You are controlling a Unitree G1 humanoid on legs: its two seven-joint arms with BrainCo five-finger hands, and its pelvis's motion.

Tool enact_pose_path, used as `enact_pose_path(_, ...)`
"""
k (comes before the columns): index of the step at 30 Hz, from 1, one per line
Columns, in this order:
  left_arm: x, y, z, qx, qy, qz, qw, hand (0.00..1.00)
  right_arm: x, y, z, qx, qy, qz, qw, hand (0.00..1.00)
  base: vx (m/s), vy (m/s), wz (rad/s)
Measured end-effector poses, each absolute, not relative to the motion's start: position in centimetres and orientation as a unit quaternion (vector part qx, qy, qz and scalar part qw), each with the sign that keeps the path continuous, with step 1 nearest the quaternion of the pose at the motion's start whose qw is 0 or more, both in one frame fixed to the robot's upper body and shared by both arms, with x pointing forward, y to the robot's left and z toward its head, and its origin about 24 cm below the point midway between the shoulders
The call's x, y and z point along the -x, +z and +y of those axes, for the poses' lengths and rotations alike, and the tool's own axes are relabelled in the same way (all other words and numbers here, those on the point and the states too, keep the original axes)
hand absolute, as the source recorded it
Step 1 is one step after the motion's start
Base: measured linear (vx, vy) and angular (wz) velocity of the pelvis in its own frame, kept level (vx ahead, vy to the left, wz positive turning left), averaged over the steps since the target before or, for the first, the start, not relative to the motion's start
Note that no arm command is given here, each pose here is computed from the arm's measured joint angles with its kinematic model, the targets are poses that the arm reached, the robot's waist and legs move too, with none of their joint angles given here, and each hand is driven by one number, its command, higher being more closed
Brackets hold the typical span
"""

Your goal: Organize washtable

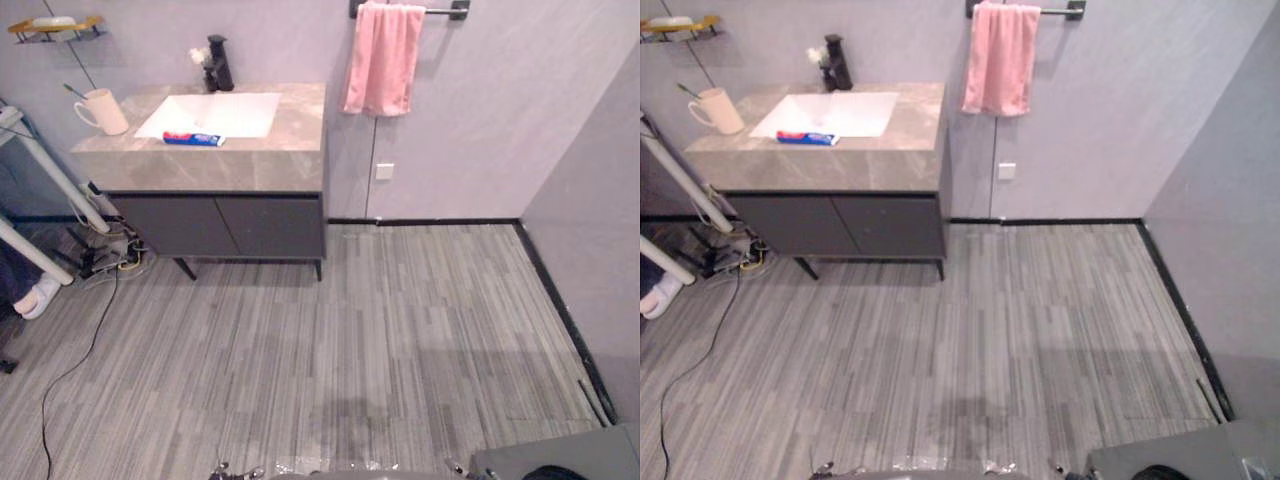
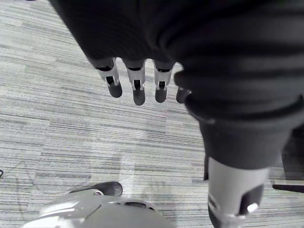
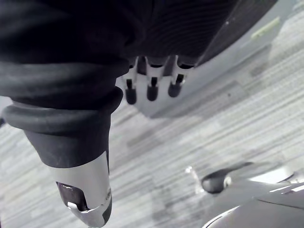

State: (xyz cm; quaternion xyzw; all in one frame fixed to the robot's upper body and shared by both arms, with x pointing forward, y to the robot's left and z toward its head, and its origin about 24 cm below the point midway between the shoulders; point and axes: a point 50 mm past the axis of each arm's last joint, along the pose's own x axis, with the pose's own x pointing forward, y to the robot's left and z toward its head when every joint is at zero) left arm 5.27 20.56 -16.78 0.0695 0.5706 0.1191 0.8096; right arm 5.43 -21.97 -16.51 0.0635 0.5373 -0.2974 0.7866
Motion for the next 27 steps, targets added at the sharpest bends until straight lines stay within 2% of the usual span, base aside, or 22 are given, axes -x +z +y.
enact_pose_path(12,-6.6,-16.6,20.7,-0.088,0.104,0.561,0.817,0.00,-8.4,-16.2,-21.3,-0.059,-0.276,0.516,0.809,0.00,0.01,-0.006,0.00)
enact_pose_path(27,-8.6,-16.2,21.0,-0.096,0.102,0.539,0.831,0.00,-10.3,-15.8,-20.4,-0.076,-0.270,0.495,0.822,0.00,-0.04,-0.028,-0.04)
